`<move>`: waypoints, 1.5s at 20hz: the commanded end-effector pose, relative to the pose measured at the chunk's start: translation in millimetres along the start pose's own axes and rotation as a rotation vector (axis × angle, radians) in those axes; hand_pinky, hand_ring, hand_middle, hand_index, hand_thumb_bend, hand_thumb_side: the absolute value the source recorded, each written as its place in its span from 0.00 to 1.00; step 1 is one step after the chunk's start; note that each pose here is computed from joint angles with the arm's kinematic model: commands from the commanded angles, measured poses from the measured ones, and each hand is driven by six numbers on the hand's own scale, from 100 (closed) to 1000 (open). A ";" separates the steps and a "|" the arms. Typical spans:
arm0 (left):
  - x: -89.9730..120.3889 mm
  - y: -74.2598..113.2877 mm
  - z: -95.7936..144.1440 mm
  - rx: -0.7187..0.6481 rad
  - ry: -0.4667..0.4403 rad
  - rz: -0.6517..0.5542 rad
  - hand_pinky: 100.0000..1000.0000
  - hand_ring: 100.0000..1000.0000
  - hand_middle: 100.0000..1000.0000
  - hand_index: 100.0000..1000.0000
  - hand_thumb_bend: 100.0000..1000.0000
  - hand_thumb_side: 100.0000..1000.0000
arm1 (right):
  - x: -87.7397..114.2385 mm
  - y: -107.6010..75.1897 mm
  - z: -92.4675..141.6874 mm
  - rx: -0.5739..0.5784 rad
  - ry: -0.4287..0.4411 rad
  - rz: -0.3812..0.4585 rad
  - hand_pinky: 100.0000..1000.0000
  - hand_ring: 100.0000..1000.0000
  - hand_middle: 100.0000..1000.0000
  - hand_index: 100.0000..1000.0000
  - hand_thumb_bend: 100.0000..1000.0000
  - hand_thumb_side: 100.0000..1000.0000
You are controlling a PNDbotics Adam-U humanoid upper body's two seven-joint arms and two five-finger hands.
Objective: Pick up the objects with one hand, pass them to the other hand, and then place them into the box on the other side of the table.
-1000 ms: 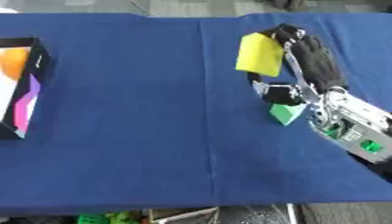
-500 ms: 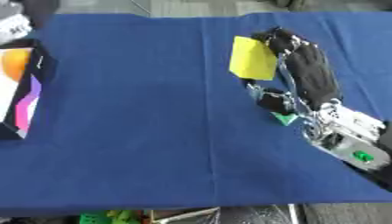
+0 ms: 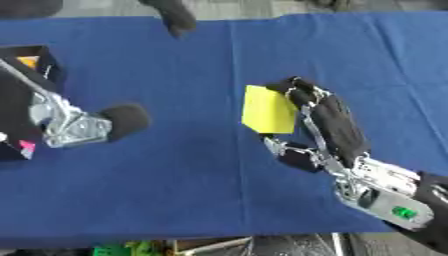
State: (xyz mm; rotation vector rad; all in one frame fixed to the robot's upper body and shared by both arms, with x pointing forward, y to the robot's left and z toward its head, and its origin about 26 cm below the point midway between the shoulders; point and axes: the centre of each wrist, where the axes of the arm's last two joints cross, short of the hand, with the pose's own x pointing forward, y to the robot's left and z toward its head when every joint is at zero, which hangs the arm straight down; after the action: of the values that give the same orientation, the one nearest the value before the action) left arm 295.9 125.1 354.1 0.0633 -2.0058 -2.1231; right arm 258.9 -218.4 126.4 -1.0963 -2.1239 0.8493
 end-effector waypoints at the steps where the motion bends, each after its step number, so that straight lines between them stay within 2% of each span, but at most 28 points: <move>1: -9.4 -0.1 -9.9 -0.039 -0.007 0.029 0.94 1.00 0.68 0.86 0.17 0.42 | -5.3 -12.1 -12.2 -0.073 -0.025 0.014 0.24 0.42 0.45 0.51 0.00 0.00; 4: -15.6 -3.0 -19.2 -0.061 0.002 0.094 0.95 1.00 0.68 0.87 0.14 0.47 | -6.2 -15.9 -18.9 -0.138 -0.043 0.056 0.27 0.43 0.44 0.51 0.00 0.00; 11: -41.4 -16.0 -31.2 -0.034 0.126 0.260 0.99 1.00 0.66 0.88 0.06 0.58 | -6.5 -15.8 -18.4 -0.247 -0.057 0.174 0.35 0.45 0.44 0.50 0.03 0.00; 15: -50.9 -20.5 -38.2 -0.008 0.187 0.344 1.00 1.00 0.67 0.88 0.05 0.62 | -5.2 -15.7 -20.1 -0.282 -0.084 0.231 0.39 0.46 0.43 0.50 0.06 0.00; 19: -49.4 -18.8 -43.9 0.003 0.209 0.383 1.00 1.00 0.67 0.88 0.06 0.64 | -4.1 -16.9 -24.1 -0.312 -0.112 0.283 0.45 0.49 0.43 0.49 0.10 0.00; 22: -48.8 -18.2 -47.1 -0.004 0.210 0.394 1.00 1.00 0.67 0.88 0.08 0.65 | -4.0 -18.2 -26.8 -0.339 -0.125 0.331 0.46 0.49 0.43 0.49 0.12 0.00; 25: -48.8 -19.5 -51.4 -0.016 0.202 0.397 1.00 1.00 0.68 0.88 0.11 0.64 | -3.4 -19.1 -29.4 -0.372 -0.133 0.381 0.52 0.50 0.42 0.48 0.16 0.00; 30: -46.7 -24.7 -61.0 -0.012 0.194 0.376 1.00 1.00 0.68 0.88 0.12 0.60 | -2.5 -20.4 -33.2 -0.429 -0.133 0.464 0.55 0.51 0.42 0.48 0.19 0.00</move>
State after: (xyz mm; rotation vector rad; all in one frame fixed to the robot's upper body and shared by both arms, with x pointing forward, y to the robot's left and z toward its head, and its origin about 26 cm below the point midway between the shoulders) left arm 351.2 76.8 309.9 -0.1264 -1.7008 -1.8103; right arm 273.8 -219.3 153.8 -1.6328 -2.2679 0.9083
